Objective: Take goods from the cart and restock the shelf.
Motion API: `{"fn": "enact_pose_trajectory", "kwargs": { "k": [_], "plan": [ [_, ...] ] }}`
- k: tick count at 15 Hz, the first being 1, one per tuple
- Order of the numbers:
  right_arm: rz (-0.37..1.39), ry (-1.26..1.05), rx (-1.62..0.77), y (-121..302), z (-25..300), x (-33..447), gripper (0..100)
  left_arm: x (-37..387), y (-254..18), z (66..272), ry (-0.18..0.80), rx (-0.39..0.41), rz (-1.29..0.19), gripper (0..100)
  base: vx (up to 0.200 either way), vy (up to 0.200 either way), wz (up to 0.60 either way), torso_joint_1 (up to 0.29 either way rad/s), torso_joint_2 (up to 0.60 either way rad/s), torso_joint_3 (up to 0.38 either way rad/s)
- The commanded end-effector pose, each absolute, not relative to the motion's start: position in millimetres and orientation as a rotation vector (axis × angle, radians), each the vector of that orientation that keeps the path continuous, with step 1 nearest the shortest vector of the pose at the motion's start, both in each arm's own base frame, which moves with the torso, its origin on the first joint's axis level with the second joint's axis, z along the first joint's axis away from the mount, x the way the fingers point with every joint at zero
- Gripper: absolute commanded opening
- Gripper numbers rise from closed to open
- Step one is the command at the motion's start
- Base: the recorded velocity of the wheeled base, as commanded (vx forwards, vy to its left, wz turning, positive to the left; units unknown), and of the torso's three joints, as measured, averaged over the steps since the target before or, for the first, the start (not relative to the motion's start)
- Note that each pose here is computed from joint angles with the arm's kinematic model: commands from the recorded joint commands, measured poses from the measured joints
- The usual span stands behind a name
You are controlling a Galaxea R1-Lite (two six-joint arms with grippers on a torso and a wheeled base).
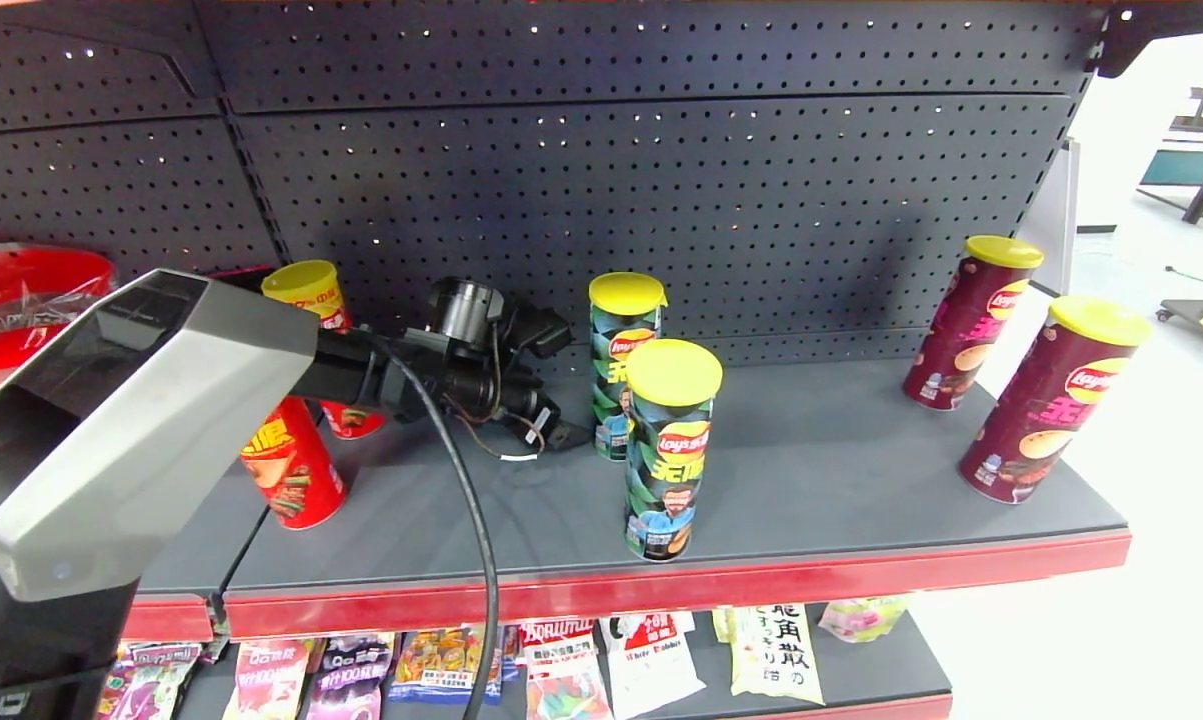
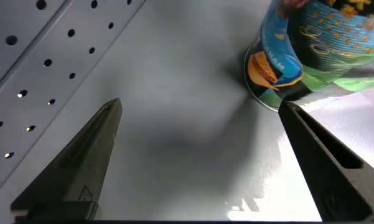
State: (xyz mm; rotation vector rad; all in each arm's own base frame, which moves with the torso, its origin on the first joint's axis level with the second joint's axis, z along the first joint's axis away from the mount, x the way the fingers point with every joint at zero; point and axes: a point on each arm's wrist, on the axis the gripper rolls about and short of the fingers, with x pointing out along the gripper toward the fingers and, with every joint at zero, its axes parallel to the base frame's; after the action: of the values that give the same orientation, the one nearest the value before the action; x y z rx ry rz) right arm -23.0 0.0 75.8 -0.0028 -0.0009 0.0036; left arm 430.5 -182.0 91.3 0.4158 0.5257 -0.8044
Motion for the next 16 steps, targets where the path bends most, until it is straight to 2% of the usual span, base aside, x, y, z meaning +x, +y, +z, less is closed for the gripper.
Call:
{"fn": "enact_pose_trajectory", "kwargs": {
  "k": [1,16],
  "plan": [
    [0.005,0.000,-0.003,0.0,75.7,-22.9,100,433.4,-184.7,87.8,0.525,0.416,-0.807,100,0.000,0.000,0.00,0.000,0.00,0.000],
    [0.005,0.000,-0.003,0.0,75.7,-22.9,100,442.1,-190.6,88.5,0.494,0.418,-0.807,100,0.000,0.000,0.00,0.000,0.00,0.000]
  ]
}}
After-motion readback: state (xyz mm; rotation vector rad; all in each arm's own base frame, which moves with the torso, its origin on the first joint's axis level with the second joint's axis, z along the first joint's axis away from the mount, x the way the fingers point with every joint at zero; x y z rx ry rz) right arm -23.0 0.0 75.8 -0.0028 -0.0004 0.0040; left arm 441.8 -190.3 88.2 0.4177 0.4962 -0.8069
